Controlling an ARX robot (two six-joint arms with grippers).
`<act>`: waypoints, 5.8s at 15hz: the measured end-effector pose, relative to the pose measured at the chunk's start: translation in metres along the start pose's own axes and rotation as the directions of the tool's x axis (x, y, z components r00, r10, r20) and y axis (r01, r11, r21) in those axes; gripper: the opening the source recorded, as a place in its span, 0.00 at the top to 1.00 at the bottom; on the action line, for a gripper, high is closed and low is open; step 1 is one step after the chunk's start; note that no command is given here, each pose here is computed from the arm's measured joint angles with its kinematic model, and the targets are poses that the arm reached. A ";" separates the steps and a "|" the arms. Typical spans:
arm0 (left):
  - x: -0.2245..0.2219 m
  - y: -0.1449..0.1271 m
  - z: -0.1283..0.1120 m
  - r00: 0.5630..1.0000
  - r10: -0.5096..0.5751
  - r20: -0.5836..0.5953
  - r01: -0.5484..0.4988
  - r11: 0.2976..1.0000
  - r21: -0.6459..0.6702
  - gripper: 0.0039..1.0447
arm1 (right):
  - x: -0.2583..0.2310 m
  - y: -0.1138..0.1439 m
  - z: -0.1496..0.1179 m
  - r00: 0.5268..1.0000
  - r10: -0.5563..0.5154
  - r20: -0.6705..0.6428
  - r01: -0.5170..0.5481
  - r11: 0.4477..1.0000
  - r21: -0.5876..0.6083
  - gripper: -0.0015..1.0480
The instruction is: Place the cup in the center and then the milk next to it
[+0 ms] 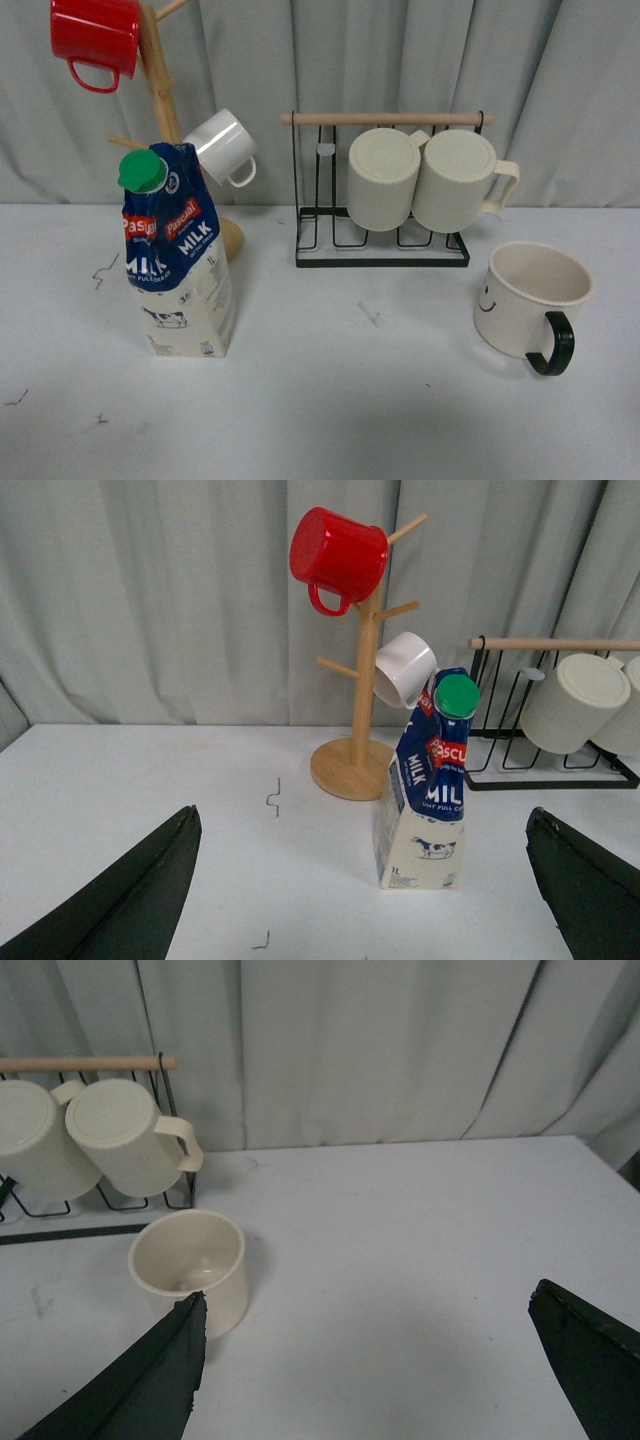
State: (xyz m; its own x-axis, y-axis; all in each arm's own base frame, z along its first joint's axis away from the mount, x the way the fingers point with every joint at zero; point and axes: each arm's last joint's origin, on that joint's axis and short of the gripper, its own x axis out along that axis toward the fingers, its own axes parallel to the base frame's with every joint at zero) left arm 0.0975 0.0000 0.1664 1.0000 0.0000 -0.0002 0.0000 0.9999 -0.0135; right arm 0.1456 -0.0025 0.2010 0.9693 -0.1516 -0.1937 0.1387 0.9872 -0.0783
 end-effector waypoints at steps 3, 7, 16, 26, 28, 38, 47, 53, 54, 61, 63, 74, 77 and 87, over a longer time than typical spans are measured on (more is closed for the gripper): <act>0.000 0.000 0.000 1.000 0.000 0.000 0.000 1.000 0.000 0.06 | 0.063 -0.002 0.019 0.991 0.008 -0.132 -0.003 0.999 0.037 0.06; 0.000 0.000 0.000 1.000 0.000 0.000 0.000 1.000 0.000 0.06 | 0.139 0.007 0.034 0.930 0.130 -0.343 -0.053 0.973 0.225 0.06; 0.000 0.000 0.000 1.000 0.000 0.000 0.000 1.000 0.000 0.06 | 0.230 0.048 0.010 0.743 0.187 -0.643 0.014 0.956 0.294 0.06; 0.000 0.000 0.000 1.000 0.000 0.000 0.000 1.000 0.000 0.06 | 0.273 0.071 -0.023 0.626 0.163 -0.762 0.075 0.961 0.268 0.08; 0.000 0.000 0.000 1.000 0.000 0.000 0.000 1.000 0.000 0.06 | 0.276 0.075 -0.026 0.614 0.155 -0.774 0.079 0.964 0.255 0.24; 0.000 0.000 0.000 1.000 0.000 0.000 0.000 1.000 0.000 0.06 | 0.250 0.094 -0.010 0.603 0.232 -0.763 0.015 0.953 0.301 0.97; 0.000 0.000 0.000 1.000 0.000 0.000 0.000 1.000 0.000 0.06 | 0.239 0.163 -0.013 0.577 0.289 -0.764 -0.093 0.953 0.290 0.97; 0.000 0.000 0.000 1.000 0.000 0.000 0.000 1.000 0.000 0.06 | 0.249 0.167 -0.019 0.561 0.271 -0.782 -0.081 0.958 0.274 0.83; 0.000 0.000 0.000 1.000 0.000 0.000 0.000 1.000 0.000 0.06 | 0.249 0.168 -0.018 0.564 0.280 -0.777 -0.087 0.956 0.281 0.69; 0.000 0.000 0.000 1.000 0.000 0.000 0.000 1.000 0.000 0.06 | 0.213 0.149 0.027 0.759 0.297 -0.579 -0.133 0.942 0.308 0.04; 0.000 0.000 0.000 1.000 0.000 0.000 0.000 1.000 0.000 0.06 | 0.182 0.136 0.072 0.891 0.326 -0.317 -0.216 0.917 0.336 0.06; 0.000 0.000 0.000 1.000 0.000 0.000 0.000 1.000 0.000 0.06 | 0.077 0.041 -0.009 0.976 0.138 0.167 -0.148 0.988 0.051 0.98; 0.000 0.000 0.000 1.000 0.000 0.000 0.000 1.000 0.000 0.06 | 0.051 0.027 -0.015 0.971 0.139 0.194 -0.153 0.987 0.054 0.98; 0.000 0.000 0.000 1.000 0.000 0.000 0.000 1.000 0.000 0.06 | 0.011 0.005 -0.037 0.974 0.132 0.186 -0.145 0.988 0.057 0.98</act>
State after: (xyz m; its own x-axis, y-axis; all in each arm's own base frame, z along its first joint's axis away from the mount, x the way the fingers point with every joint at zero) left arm 0.0975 0.0000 0.1664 1.0000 0.0000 -0.0006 0.0000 0.9999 -0.0135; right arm 0.1498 -0.0008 0.1623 0.9998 -0.0076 -0.0170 0.0077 1.0000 0.0062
